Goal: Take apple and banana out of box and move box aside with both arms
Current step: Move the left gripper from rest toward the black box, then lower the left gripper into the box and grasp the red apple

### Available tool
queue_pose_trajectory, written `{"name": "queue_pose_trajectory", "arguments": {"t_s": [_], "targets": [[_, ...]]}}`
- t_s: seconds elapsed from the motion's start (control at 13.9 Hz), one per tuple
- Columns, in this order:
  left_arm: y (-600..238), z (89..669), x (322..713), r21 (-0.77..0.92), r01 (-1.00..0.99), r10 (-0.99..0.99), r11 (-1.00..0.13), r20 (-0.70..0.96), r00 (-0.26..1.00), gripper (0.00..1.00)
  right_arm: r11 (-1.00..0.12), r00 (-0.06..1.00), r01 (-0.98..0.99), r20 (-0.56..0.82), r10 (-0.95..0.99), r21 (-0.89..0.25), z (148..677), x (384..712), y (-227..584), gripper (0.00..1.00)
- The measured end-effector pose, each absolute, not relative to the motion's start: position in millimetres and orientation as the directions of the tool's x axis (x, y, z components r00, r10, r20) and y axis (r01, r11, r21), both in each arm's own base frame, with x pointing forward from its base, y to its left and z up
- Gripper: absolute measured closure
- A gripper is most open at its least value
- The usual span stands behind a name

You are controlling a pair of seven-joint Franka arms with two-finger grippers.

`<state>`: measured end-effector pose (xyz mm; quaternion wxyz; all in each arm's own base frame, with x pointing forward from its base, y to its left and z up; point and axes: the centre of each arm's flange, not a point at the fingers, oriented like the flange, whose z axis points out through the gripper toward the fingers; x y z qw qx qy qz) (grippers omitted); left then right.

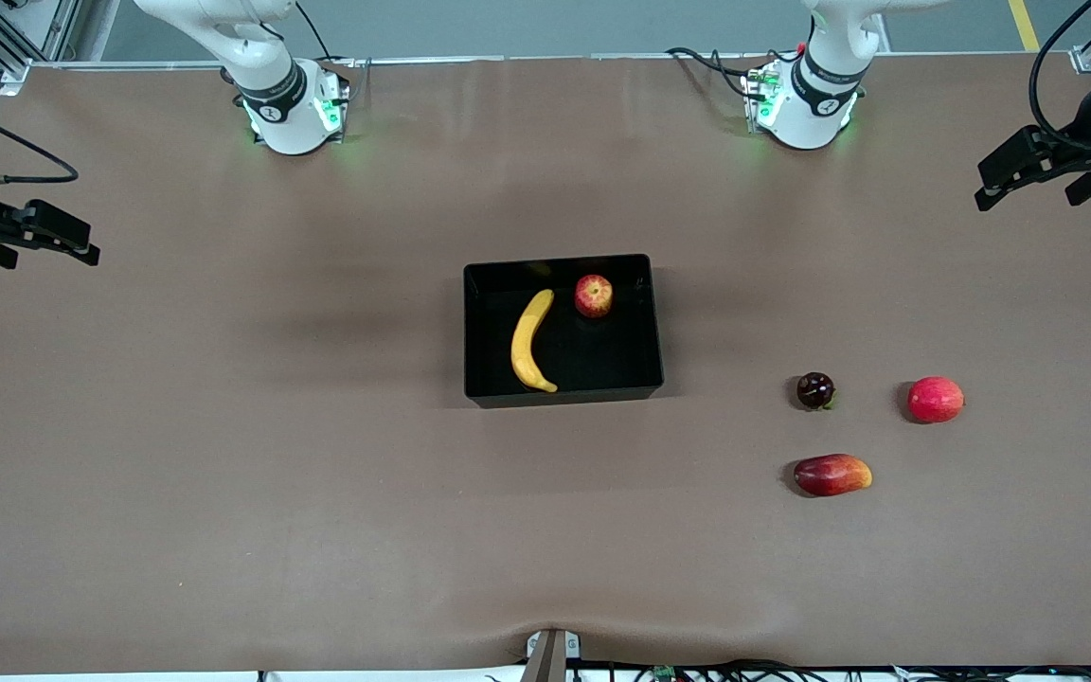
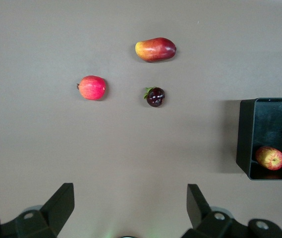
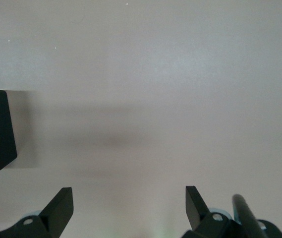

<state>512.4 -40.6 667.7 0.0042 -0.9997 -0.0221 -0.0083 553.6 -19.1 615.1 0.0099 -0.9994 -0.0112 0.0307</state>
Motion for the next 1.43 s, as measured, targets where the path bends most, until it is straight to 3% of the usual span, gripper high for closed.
{"name": "queue_pose_trajectory", "arguments": {"t_s": [0.43,0.65,1.08,1.43], "targets": [[-46,670,513,-0.033,0.031,0.030,-0.999,0.026,0.999,0.00,-1.000,0.998,0.022,-0.062,0.023,-0.020,615,554,-19,0.00],[-90,659,514,-0.055,-0.034,-0.034,-0.998,0.005,0.999,0.00,-1.000,0.998,0.022,-0.062,0.023,-0.021,615,554,-19,0.00],[-228,542,539,-0.052,-0.019,-0.015,-0.998,-0.079,0.997,0.00,-1.000,0.998,0.022,-0.064,0.023,-0.021,614,554,-19,0.00],[-374,430,504,-0.070,0.082,0.084,-0.994,-0.028,0.996,0.00,-1.000,0.998,0.022,-0.064,0.023,-0.021,614,554,-19,0.00]]}}
